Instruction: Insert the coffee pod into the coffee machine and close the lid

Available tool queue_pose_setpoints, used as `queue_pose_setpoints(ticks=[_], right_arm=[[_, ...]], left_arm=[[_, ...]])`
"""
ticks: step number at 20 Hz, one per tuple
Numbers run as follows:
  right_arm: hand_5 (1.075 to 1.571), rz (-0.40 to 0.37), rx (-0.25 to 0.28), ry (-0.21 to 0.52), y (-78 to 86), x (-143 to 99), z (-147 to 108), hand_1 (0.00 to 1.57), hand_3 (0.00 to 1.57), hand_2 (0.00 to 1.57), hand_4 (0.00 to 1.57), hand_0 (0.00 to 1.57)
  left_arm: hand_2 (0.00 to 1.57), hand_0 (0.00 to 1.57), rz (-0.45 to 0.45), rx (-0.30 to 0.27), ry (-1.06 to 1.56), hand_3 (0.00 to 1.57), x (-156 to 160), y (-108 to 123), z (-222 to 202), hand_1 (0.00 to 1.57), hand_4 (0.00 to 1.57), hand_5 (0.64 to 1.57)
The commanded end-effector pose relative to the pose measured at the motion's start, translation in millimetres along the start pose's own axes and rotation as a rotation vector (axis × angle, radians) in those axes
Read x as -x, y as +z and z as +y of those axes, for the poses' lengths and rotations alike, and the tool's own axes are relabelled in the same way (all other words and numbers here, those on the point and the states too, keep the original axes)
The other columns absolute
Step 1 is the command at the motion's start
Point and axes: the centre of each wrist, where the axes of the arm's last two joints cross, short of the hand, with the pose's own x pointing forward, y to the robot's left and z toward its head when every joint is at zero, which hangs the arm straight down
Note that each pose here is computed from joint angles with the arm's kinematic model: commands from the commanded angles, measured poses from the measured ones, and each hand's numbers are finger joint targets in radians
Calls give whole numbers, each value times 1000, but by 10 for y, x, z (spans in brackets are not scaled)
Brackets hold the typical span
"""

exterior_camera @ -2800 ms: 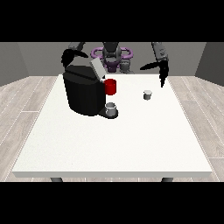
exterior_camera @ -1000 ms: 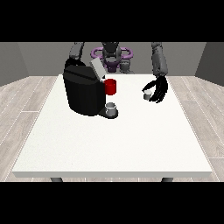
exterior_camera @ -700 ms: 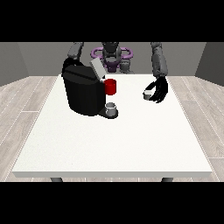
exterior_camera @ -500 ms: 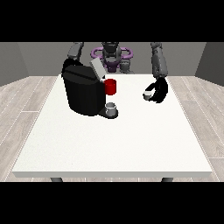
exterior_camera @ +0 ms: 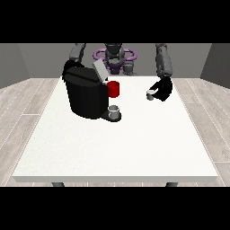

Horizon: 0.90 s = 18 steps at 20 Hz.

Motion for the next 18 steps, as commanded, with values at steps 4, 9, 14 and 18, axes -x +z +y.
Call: queue_pose_setpoints(ticks=[4,9,14,18], right_arm=[[1571,42,19,-38,-76,140,-65,0,0,0,429,0],[1571,121,-10,9,-50,182,-32,0,0,0,493,0],[1571,50,-8,-8,-101,153,83,0,0,0,443,0],[1571,41,-73,-24,-107,105,101,0,0,0,492,0]], left_arm=[[1397,1342,-136,10,11,1362,-530,-353,378,1342,593,1571],[1331,1256,-139,74,19,1292,-757,-466,467,1256,545,1571],[1323,1235,-171,42,8,1291,-836,-494,536,1235,571,1571],[1332,1255,-163,-2,30,1288,-1136,-640,784,1255,556,1571]])
